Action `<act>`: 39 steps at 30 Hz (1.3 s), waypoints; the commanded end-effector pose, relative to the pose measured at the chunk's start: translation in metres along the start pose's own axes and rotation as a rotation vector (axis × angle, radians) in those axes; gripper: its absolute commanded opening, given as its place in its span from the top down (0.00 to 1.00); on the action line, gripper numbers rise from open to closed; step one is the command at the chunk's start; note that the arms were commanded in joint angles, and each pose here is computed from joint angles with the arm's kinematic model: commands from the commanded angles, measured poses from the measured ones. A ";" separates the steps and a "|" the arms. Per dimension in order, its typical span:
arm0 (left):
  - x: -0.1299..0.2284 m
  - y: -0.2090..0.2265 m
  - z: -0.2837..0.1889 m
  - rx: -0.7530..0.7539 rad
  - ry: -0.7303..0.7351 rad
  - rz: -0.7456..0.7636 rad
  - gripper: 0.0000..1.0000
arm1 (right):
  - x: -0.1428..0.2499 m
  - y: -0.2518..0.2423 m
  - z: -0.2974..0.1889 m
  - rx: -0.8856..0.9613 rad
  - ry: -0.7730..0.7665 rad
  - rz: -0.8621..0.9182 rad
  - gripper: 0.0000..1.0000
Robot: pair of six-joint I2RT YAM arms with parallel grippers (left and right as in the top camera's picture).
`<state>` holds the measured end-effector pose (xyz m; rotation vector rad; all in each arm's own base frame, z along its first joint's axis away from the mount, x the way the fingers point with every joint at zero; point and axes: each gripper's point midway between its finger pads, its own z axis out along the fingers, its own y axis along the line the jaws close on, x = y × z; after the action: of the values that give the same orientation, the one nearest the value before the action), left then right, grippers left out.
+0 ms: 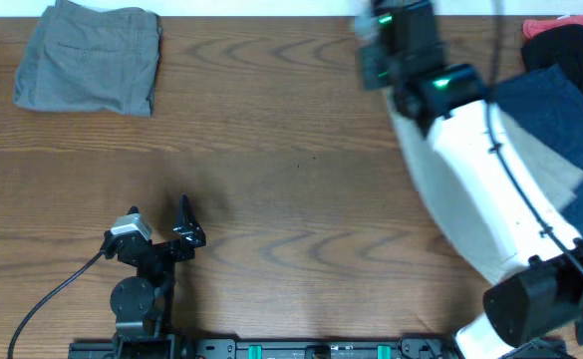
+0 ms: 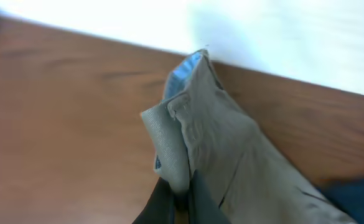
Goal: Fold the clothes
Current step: 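Drag the khaki shorts leftward and lay them flat mid-table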
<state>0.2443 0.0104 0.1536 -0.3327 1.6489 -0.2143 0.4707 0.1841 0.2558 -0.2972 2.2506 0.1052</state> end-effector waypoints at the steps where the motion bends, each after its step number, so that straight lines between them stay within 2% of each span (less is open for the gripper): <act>1: 0.015 0.008 0.001 -0.031 0.041 0.020 0.02 | 0.016 0.081 0.001 -0.231 0.059 0.029 0.99; 4: 0.015 0.008 0.001 -0.031 0.041 0.020 0.02 | 0.039 0.131 0.012 -0.303 0.126 0.068 0.99; 10: 0.015 0.008 0.001 -0.031 0.041 0.020 0.02 | 0.066 0.216 0.011 -0.488 0.164 0.007 0.99; 16: 0.015 0.008 0.001 -0.031 0.041 0.020 0.02 | 0.070 0.256 -0.008 -0.583 0.143 -0.040 0.99; 22: 0.015 0.008 0.001 -0.031 0.041 0.020 0.02 | 0.075 0.267 -0.017 -0.637 0.161 -0.051 0.92; 24: 0.015 0.008 0.001 -0.031 0.041 0.020 0.02 | 0.076 0.267 -0.018 -0.642 0.167 -0.054 0.85; 28: 0.015 0.008 0.001 -0.031 0.041 0.020 0.02 | 0.069 0.259 -0.022 -0.630 0.168 -0.053 0.77; 29: 0.015 0.008 0.001 -0.031 0.041 0.020 0.02 | 0.065 0.255 -0.024 -0.626 0.165 -0.059 0.72; 31: 0.015 0.008 0.001 -0.031 0.041 0.020 0.02 | 0.056 0.242 -0.031 -0.610 0.164 -0.071 0.56; 34: 0.015 0.008 0.001 -0.031 0.041 0.020 0.02 | 0.045 0.213 -0.040 -0.555 0.190 -0.059 0.55; 35: 0.015 0.008 0.001 -0.031 0.041 0.020 0.02 | 0.042 0.200 -0.043 -0.528 0.201 -0.048 0.52; 38: 0.015 0.008 0.001 -0.031 0.041 0.020 0.02 | 0.042 0.147 -0.044 -0.397 0.253 -0.003 0.27; 39: 0.015 0.008 0.001 -0.031 0.041 0.020 0.02 | 0.045 0.120 -0.044 -0.328 0.281 0.017 0.22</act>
<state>0.2443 0.0103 0.1535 -0.3324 1.6493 -0.2146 0.3581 0.3367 0.2133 -0.6254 2.5462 0.5924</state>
